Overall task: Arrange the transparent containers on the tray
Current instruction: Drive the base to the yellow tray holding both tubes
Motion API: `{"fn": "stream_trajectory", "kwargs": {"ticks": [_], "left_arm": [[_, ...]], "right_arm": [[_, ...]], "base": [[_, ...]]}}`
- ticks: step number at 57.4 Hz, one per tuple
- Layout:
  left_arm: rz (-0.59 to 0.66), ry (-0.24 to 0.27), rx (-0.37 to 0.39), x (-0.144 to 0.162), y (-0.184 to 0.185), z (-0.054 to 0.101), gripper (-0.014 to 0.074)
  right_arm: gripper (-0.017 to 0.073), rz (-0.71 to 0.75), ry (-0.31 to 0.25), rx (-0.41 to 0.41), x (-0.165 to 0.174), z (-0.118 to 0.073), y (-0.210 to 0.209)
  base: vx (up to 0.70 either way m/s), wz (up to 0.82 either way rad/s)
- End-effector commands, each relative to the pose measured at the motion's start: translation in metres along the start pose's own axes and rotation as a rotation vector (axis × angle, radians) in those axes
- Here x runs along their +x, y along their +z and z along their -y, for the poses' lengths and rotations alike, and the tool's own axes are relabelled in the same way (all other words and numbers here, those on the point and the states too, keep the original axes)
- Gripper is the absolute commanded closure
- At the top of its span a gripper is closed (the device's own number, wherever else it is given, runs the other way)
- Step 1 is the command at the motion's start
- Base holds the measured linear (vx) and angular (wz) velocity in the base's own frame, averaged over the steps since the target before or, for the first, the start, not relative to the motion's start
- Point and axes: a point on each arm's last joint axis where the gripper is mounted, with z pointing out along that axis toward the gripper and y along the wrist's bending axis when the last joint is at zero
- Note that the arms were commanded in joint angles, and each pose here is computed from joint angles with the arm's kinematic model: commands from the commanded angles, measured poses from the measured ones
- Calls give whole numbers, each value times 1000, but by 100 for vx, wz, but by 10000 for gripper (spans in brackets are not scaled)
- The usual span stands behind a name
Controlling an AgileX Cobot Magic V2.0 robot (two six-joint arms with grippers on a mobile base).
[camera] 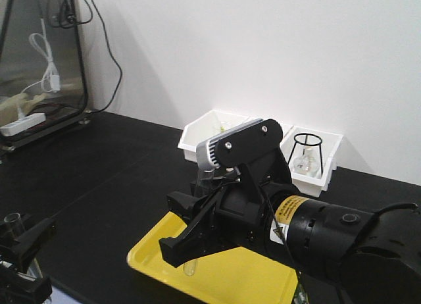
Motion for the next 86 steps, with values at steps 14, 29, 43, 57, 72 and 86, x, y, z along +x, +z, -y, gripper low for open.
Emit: {"fn": "stream_trajectory", "kwargs": {"ticks": [14, 29, 43, 57, 72, 86], "left_arm": [[128, -16, 28, -22, -2, 4, 538], [128, -16, 28, -22, -2, 4, 538], [128, -16, 28, -22, -2, 4, 538], [128, -16, 28, -22, -2, 4, 538], [128, -16, 28, -22, -2, 4, 538], [134, -16, 29, -22, -2, 4, 538]], "right_arm": [[522, 155, -17, -3, -28, 0, -14], [522, 155, -17, -3, -28, 0, -14], [522, 155, -17, -3, -28, 0, -14], [522, 155, -17, -3, -28, 0, -14], [522, 155, -17, -3, -28, 0, -14], [522, 155, -17, -3, -28, 0, -14]], "base": [[17, -22], [13, -28], [9, -25], [5, -20], [2, -8], [0, 0]]}}
